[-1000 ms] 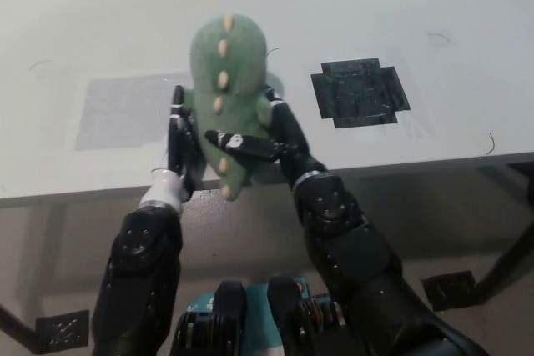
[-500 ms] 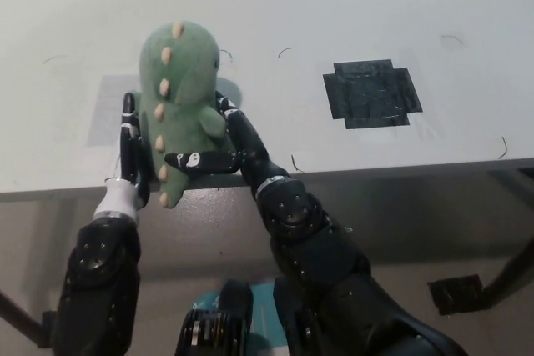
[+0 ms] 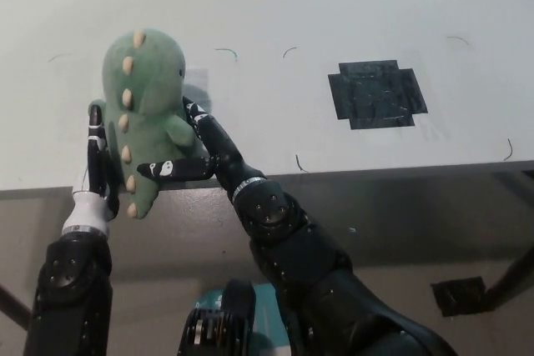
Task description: Use both hands to pick up a dinasour on the right side and move it to the left side
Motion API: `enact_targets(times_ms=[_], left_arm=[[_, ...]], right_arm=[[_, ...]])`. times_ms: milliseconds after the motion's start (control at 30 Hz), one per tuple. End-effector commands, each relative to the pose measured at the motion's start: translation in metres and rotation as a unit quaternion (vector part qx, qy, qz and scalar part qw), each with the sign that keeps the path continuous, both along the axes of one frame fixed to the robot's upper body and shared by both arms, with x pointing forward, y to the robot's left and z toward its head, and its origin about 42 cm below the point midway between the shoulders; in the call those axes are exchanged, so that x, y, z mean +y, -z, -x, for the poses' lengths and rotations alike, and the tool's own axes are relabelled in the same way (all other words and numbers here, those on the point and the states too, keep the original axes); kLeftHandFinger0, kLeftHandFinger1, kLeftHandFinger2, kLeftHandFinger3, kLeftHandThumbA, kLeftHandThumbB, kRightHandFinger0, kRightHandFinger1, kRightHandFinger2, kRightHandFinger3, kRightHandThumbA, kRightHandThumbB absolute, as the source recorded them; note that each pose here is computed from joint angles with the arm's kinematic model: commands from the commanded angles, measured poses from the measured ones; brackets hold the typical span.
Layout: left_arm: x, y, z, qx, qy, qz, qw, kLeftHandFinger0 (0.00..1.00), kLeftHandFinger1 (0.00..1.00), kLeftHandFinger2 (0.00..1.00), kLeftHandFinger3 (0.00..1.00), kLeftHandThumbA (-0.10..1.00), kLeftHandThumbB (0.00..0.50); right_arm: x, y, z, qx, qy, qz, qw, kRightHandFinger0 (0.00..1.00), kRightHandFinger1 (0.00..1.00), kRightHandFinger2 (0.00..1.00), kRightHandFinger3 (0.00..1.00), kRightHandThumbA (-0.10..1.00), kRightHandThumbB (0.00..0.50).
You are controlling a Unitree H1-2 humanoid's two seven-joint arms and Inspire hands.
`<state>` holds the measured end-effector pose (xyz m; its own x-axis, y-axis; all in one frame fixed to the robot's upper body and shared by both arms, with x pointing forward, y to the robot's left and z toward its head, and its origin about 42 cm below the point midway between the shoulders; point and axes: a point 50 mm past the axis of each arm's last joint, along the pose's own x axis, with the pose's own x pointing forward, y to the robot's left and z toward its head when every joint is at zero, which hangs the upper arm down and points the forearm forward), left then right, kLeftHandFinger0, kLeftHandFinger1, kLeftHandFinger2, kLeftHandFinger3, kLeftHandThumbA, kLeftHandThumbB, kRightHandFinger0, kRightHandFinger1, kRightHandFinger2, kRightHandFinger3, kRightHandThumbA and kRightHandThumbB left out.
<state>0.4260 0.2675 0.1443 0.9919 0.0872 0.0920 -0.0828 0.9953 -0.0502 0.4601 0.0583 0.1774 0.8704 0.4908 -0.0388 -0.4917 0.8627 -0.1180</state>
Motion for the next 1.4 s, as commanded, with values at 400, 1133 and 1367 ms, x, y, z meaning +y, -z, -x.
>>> enact_targets(times_ms=[400, 1133, 1367], left_arm=[[-0.030, -0.016, -0.027, -0.017, 0.057, 0.014, 0.998, 1.00, 1.00, 1.00, 1.00, 1.00, 0.050], [0.005, -0.026, -0.022, -0.006, 0.043, 0.012, 0.999, 1.00, 1.00, 1.00, 1.00, 1.00, 0.231], [0.036, -0.024, -0.007, 0.006, 0.045, 0.020, 0.999, 1.00, 1.00, 1.00, 1.00, 1.00, 0.242]], right_arm=[[0.023, -0.024, 0.000, -0.050, -0.046, 0.006, 0.998, 1.00, 1.00, 1.00, 1.00, 1.00, 0.000], [-0.033, -0.039, -0.022, -0.080, -0.004, -0.006, 0.997, 1.00, 1.00, 1.00, 1.00, 1.00, 0.064], [-0.082, -0.058, -0.034, -0.096, 0.056, -0.033, 0.993, 1.00, 1.00, 1.00, 1.00, 1.00, 0.010]])
